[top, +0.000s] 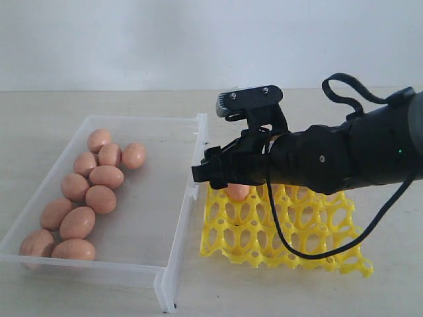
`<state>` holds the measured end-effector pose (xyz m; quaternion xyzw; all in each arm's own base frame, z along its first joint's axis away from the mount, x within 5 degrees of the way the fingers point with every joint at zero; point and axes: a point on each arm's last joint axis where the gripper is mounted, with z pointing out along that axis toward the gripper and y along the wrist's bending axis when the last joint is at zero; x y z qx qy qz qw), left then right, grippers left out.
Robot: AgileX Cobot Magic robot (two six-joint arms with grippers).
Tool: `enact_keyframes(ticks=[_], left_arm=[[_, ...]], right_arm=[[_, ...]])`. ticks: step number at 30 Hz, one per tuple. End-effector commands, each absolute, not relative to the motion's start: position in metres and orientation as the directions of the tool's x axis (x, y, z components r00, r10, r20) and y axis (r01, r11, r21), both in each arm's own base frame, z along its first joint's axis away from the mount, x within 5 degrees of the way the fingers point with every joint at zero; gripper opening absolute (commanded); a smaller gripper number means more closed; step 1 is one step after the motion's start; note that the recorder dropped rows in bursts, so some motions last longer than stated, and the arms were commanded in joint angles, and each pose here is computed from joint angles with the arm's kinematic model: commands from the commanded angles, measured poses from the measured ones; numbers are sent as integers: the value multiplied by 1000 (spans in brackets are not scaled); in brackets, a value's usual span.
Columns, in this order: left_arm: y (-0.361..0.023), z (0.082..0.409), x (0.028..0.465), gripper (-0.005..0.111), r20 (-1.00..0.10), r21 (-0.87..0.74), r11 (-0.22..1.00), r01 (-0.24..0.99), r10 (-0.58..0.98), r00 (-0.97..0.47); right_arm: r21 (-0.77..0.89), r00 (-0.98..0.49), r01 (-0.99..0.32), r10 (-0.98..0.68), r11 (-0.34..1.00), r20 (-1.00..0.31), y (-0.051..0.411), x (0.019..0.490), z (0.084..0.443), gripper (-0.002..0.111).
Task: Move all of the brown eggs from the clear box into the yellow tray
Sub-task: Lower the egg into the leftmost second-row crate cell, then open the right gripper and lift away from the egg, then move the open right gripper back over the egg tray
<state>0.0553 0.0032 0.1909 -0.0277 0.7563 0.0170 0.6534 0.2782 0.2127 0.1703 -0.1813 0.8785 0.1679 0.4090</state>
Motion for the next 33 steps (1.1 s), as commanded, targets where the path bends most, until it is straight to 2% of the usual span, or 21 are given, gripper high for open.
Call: enact_keyframes(ticks=[1, 4, 8, 10, 12, 17, 20, 25, 30, 33], left_arm=[[3, 192, 55, -4, -989, -15, 998, -64, -24, -143], [3, 192, 55, -4, -989, -15, 998, -64, -24, -143], [3, 192, 55, -4, -989, -15, 998, -64, -24, -143], [3, 192, 55, -4, -989, -15, 998, -64, -24, -143], [3, 192, 55, -4, -989, -15, 998, -64, -24, -143], [3, 192, 55, -4, -989, -15, 998, -64, -24, -143], [3, 192, 55, -4, -989, -15, 998, -64, -24, -143], [3, 192, 55, -4, -989, -15, 998, -64, -24, -143], [3, 192, 55, -4, -989, -15, 998, -64, -24, -143], [3, 192, 55, -4, -989, -15, 998, -64, -24, -143]], right_arm=[[156, -578, -458, -160, 875, -800, 211, 276, 183, 71], [158, -570, -459, -153, 874, -807, 211, 275, 187, 65], [141, -560, -470, -171, 871, -810, 211, 275, 187, 44], [112, -545, -491, -204, 864, -814, 211, 275, 187, 37], [82, -532, -513, -241, 855, -812, 211, 275, 186, 38], [41, -509, -541, -288, 840, -811, 211, 274, 185, 53], [25, -507, -557, -317, 830, -802, 211, 273, 184, 54], [32, -475, -599, -323, 800, -818, 224, 262, 197, 52], [25, -427, -710, -402, 703, -810, 259, 255, 225, 27], [46, -431, -777, -478, 628, -765, 286, 253, 238, 31]])
